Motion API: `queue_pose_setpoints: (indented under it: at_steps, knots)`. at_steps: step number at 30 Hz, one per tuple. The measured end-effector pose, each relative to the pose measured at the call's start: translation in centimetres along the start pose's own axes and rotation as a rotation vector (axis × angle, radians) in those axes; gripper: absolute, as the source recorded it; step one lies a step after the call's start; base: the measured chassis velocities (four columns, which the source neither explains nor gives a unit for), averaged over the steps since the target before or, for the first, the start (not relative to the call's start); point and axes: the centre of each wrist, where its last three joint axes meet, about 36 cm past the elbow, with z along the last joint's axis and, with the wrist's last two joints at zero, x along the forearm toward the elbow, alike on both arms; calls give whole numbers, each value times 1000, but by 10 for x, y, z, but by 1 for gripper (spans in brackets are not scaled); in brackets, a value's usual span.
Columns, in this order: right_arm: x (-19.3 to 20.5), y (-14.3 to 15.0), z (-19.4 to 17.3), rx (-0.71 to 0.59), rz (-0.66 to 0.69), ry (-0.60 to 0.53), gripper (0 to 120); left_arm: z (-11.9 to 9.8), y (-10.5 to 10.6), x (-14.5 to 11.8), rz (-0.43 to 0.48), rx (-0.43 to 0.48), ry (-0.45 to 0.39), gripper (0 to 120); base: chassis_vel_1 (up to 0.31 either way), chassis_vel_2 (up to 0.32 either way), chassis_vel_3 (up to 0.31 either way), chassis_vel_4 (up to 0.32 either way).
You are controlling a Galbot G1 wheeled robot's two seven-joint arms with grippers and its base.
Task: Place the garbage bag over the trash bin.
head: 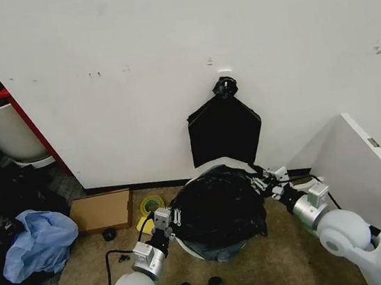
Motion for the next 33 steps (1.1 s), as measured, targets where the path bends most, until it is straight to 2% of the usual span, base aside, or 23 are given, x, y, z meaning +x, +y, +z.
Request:
queue_pose_setpoints:
  at_steps: [3,6,9,10,14,21,30,33]
  knots:
    - [1,4,-10,-61,-19,4,59,-3,3,4,-42,44,23,1,0,0,0,0]
    - [5,18,-19,-178,-51,37,73,-7,1,7,-87,133,60,1,0,0,0,0]
    - [13,30,-22,-318,-73,81,84,-10,-6,10,-103,221,94,1,0,0,0,0]
    - [13,30,-22,-318,-73,81,84,-10,-6,10,-103,221,94,1,0,0,0,0]
    - [34,32,-13,-428,-47,102,98,-18,-7,7,-114,299,116,1,0,0,0,0]
    - [54,36,-5,-472,-10,83,100,-19,-3,6,-127,302,123,1,0,0,0,0]
    - [59,59,6,-423,-23,83,100,-20,-3,4,-127,297,119,1,0,0,0,0]
    - [58,68,7,-405,-21,81,90,-21,-3,6,-124,295,116,1,0,0,0,0]
